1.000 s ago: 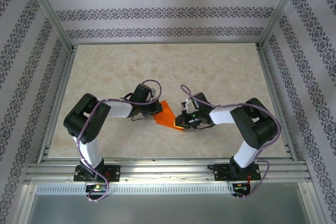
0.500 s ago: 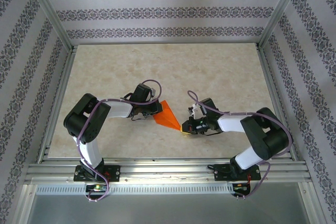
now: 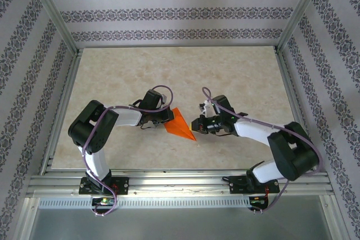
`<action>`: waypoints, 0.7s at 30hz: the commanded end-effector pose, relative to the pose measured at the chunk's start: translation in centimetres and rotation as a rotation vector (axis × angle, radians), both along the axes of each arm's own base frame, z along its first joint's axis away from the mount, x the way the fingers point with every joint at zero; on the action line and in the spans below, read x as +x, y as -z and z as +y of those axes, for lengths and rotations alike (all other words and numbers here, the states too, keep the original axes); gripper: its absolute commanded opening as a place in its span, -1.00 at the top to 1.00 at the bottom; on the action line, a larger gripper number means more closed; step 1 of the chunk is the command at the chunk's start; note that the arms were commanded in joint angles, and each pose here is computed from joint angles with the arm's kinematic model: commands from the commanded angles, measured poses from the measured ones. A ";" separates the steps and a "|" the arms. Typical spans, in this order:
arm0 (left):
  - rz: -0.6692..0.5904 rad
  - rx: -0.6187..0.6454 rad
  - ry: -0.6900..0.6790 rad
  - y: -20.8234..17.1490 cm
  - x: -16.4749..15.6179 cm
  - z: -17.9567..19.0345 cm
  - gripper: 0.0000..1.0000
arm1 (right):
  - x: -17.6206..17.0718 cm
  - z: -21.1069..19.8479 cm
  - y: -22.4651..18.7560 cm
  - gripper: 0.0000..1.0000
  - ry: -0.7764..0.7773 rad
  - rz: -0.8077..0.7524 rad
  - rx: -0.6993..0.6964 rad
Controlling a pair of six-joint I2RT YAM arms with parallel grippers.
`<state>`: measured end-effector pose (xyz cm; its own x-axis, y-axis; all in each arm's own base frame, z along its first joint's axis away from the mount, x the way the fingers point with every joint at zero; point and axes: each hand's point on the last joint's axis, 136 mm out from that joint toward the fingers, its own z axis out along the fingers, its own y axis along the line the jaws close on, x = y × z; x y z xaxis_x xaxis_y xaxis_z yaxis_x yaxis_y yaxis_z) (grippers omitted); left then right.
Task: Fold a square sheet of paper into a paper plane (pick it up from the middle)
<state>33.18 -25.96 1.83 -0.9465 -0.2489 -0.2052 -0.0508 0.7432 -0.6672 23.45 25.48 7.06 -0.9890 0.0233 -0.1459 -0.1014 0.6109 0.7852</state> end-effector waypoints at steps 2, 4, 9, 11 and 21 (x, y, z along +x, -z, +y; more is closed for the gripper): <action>0.095 0.090 -0.044 3.1 -1.8 2.2 0.89 | 1.0 1.9 0.8 0.96 -0.011 0.044 0.010; 0.094 0.090 -0.043 3.1 -1.8 2.2 0.89 | 1.3 2.3 1.6 0.96 -0.013 0.070 -0.002; 0.093 0.090 -0.043 3.1 -1.8 2.2 0.87 | 1.3 2.4 3.9 0.99 -0.005 0.149 -0.030; 0.093 0.090 -0.046 3.1 -1.7 2.2 0.87 | 0.9 2.5 4.4 0.99 -0.013 0.163 -0.034; -0.012 0.072 0.043 -2.2 0.0 0.0 0.74 | -1.0 0.2 8.1 1.00 0.006 0.229 -0.150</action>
<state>33.33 -26.09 2.32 -0.9528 -0.2261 -0.2024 -0.0444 0.7637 -0.6441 24.10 27.03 1.53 -0.9997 0.0191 0.0173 0.0256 0.6652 0.7463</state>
